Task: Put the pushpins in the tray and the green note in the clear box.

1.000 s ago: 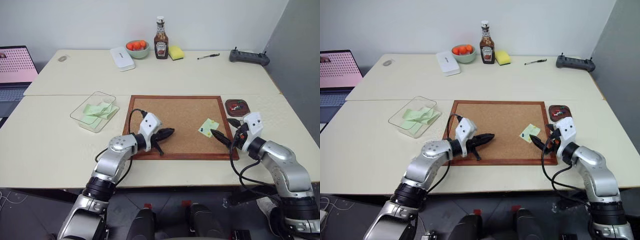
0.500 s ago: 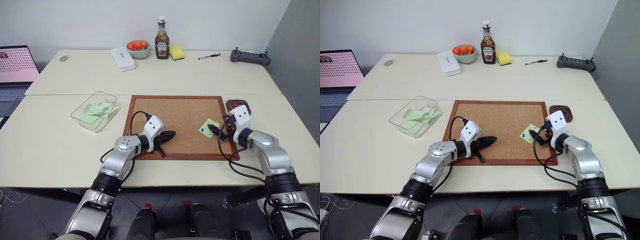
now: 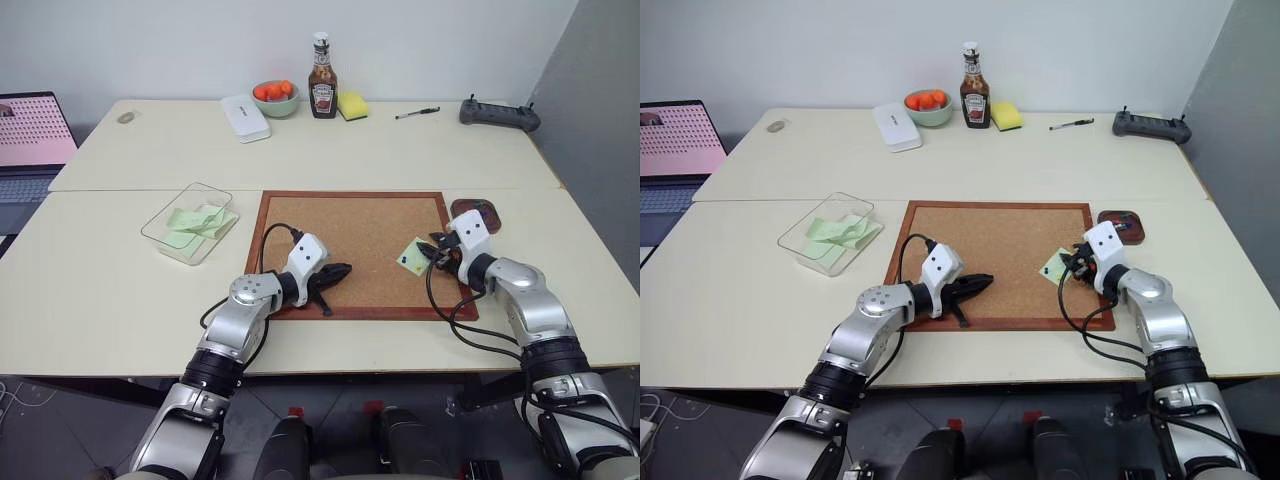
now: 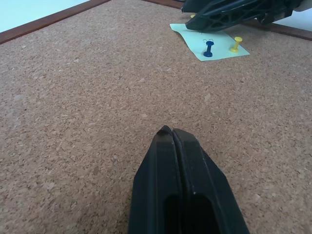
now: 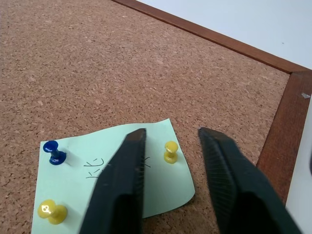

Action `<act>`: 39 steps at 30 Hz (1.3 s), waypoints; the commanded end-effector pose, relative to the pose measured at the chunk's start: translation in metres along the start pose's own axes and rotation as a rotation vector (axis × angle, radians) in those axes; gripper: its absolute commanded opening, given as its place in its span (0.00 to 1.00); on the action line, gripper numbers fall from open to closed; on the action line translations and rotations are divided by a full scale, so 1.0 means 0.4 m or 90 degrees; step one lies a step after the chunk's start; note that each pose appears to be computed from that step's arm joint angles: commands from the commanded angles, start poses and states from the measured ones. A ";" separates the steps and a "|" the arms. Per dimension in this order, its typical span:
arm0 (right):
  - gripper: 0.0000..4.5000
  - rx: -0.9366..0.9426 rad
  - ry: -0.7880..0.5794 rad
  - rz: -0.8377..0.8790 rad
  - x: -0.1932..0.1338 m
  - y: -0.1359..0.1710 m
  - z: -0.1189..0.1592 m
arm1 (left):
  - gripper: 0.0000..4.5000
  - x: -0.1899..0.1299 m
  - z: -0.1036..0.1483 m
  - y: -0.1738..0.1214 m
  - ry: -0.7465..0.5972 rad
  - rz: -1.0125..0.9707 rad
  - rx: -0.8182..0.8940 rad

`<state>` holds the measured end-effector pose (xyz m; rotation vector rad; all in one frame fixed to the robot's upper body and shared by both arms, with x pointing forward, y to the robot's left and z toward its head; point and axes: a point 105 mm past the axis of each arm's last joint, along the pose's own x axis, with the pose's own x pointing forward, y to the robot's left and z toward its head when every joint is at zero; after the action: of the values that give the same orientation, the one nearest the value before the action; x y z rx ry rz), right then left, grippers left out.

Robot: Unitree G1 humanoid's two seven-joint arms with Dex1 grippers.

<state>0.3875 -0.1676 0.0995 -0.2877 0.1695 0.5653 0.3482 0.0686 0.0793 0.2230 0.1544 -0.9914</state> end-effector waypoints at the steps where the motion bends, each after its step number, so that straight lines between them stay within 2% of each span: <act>1: 0.14 -0.019 -0.025 -0.009 0.003 -0.016 0.038 | 0.00 0.003 -0.008 -0.014 0.006 -0.007 -0.005; 4: 0.01 -0.008 -0.029 -0.010 0.000 -0.020 0.038 | 0.00 0.003 -0.010 -0.014 0.007 -0.005 -0.006; 15: 0.00 0.024 -0.104 0.009 -0.014 -0.003 0.097 | 0.00 0.006 -0.021 -0.020 0.020 -0.003 -0.008; 28: 0.00 0.026 -0.129 0.005 -0.026 0.004 0.126 | 0.00 0.006 -0.026 -0.019 0.029 0.001 -0.006; 34: 0.00 -0.005 -0.109 -0.086 -0.038 -0.078 0.126 | 0.00 0.004 -0.030 -0.022 0.032 0.000 -0.006; 39: 0.00 -0.073 -0.042 -0.188 -0.045 -0.169 0.100 | 0.00 0.006 -0.030 -0.027 0.032 -0.002 -0.003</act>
<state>0.4068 -0.2071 0.1427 -0.3426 0.0676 0.3571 0.3458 0.0674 0.0764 0.2335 0.1639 -0.9734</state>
